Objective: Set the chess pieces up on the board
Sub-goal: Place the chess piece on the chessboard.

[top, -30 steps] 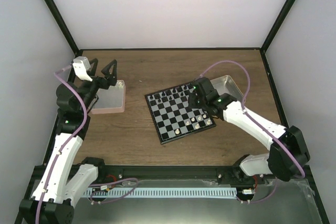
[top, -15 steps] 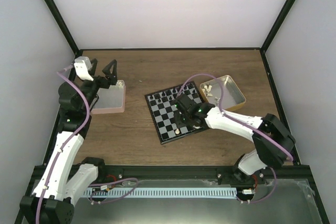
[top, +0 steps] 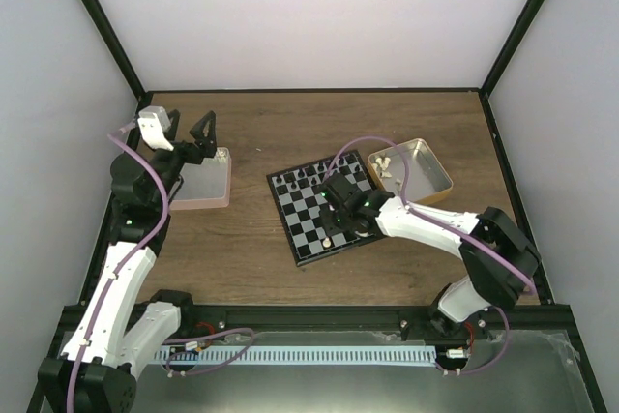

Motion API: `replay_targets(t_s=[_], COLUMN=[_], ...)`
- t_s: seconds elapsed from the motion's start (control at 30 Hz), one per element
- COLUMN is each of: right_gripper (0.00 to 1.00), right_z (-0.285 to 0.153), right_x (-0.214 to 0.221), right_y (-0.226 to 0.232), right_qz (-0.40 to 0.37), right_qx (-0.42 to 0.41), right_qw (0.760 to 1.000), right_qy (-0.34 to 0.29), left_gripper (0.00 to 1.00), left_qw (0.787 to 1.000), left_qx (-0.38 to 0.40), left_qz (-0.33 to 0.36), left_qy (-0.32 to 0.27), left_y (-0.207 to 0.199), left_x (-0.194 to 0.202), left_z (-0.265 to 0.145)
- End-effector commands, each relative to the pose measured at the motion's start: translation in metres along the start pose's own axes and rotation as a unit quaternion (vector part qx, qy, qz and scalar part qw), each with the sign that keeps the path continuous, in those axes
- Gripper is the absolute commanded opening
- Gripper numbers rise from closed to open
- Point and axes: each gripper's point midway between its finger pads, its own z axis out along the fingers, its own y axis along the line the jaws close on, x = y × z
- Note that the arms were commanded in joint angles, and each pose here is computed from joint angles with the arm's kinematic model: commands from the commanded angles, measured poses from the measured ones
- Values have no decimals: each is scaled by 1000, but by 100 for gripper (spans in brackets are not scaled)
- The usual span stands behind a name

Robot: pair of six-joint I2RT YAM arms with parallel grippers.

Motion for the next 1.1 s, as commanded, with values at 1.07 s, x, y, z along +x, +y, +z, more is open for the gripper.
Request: replay_targets(t_s=[1.07], right_gripper=[10], right_z=[21], right_x=[23], right_y=[-16], right_qz=[-14], right_qx=[40], right_qw=[999], right_qy=[24], left_gripper=[100], left_qw=[1000], left_qx=[-12], left_qz=[16], left_qy=[-18], left_y=[4], left_x=[-8], left_z=[-2])
